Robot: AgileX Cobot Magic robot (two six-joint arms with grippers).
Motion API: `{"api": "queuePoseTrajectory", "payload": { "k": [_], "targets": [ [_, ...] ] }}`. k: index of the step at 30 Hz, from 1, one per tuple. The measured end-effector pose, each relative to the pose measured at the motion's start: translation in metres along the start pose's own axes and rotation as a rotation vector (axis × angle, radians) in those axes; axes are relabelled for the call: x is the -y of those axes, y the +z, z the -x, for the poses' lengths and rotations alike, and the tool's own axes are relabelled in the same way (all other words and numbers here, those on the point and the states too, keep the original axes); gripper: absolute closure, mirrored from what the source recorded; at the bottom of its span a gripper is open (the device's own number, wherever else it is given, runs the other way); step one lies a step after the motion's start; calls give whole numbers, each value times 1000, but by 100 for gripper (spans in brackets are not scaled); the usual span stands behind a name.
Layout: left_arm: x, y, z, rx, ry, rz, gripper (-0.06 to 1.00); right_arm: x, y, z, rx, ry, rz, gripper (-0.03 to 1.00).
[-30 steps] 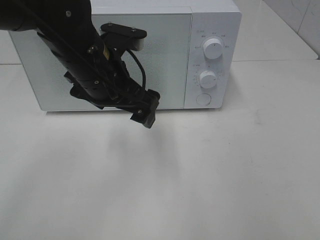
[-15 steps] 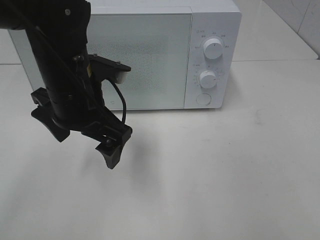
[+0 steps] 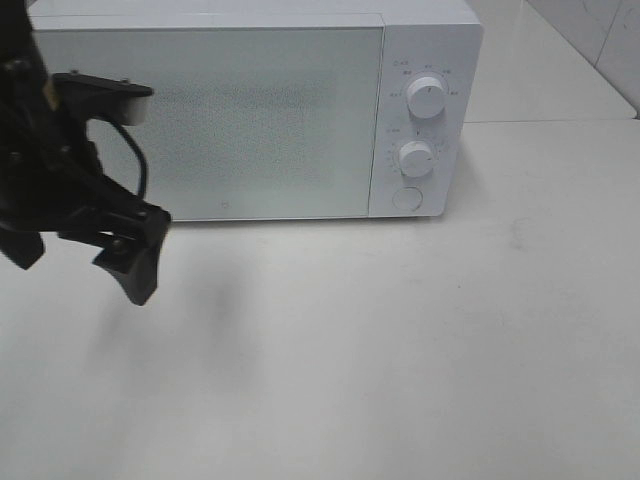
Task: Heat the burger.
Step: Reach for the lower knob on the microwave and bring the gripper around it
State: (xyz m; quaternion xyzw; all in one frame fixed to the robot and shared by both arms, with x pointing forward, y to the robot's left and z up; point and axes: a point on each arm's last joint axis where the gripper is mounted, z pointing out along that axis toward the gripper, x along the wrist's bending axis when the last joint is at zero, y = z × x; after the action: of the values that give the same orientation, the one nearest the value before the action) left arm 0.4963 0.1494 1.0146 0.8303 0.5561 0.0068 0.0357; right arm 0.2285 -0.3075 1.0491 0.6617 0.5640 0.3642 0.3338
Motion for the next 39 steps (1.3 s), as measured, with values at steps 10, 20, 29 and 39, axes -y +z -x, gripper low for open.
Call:
{"api": "queuePoseTrajectory", "payload": {
  "k": [10, 20, 29, 39],
  "targets": [
    [48, -17, -58, -11, -179, 39, -5, 0, 0, 0, -1, 0, 0, 21],
    [103, -28, -75, -22, -275, 97, -5, 0, 0, 0, -1, 0, 0, 21],
    [148, -44, -69, -51, -267, 235, -5, 0, 0, 0, -1, 0, 0, 21],
    [202, -48, -58, -68, -230, 448, -5, 0, 0, 0, -1, 0, 0, 21]
  ]
}}
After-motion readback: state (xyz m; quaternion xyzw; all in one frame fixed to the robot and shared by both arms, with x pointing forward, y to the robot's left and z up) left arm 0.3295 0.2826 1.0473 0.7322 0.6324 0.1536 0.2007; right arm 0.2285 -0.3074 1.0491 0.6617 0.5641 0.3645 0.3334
